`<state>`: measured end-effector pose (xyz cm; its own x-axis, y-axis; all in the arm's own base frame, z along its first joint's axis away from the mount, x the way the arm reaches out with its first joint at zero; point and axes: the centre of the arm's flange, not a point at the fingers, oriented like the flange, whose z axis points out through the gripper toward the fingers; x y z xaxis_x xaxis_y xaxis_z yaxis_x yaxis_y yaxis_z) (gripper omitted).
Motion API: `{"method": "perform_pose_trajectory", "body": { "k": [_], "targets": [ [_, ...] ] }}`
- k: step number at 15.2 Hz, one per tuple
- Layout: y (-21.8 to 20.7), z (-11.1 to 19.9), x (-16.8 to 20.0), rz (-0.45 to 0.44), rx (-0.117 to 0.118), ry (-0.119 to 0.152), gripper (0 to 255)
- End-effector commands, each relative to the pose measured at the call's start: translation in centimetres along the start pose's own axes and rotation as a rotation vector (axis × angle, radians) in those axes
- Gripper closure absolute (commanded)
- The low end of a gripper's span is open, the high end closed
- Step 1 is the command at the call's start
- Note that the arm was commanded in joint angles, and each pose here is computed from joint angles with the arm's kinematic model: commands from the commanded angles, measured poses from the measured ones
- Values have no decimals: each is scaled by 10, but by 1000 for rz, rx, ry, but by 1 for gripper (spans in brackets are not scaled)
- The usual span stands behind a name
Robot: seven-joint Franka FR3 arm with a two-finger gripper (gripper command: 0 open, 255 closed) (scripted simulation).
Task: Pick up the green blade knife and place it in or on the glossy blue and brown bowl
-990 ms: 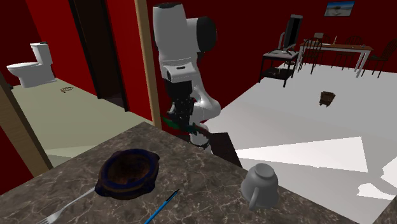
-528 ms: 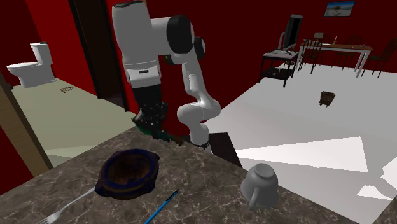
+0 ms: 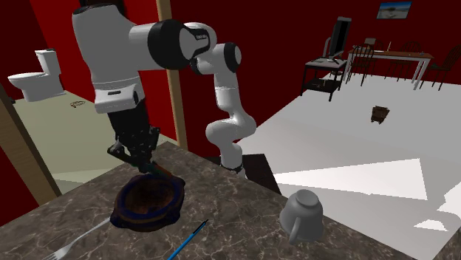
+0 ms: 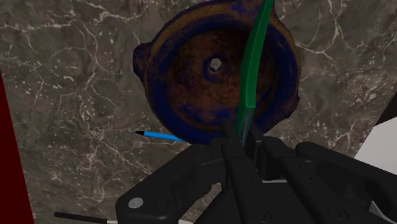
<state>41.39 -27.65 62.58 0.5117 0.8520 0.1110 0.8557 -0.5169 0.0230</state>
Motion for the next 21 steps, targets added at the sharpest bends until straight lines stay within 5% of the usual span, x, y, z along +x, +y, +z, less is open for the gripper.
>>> {"method": "perform_pose_trajectory", "body": {
  "k": [1, 11, 19, 20, 21],
  "targets": [
    [3, 7, -2, -1, -1, -1, 255],
    [2, 60, -8, -1, -1, -1, 255],
    [2, 62, -8, -1, -1, -1, 255],
    [2, 62, -8, -1, -1, -1, 0],
    [2, 62, -8, -1, -1, -1, 0]
  ]
}}
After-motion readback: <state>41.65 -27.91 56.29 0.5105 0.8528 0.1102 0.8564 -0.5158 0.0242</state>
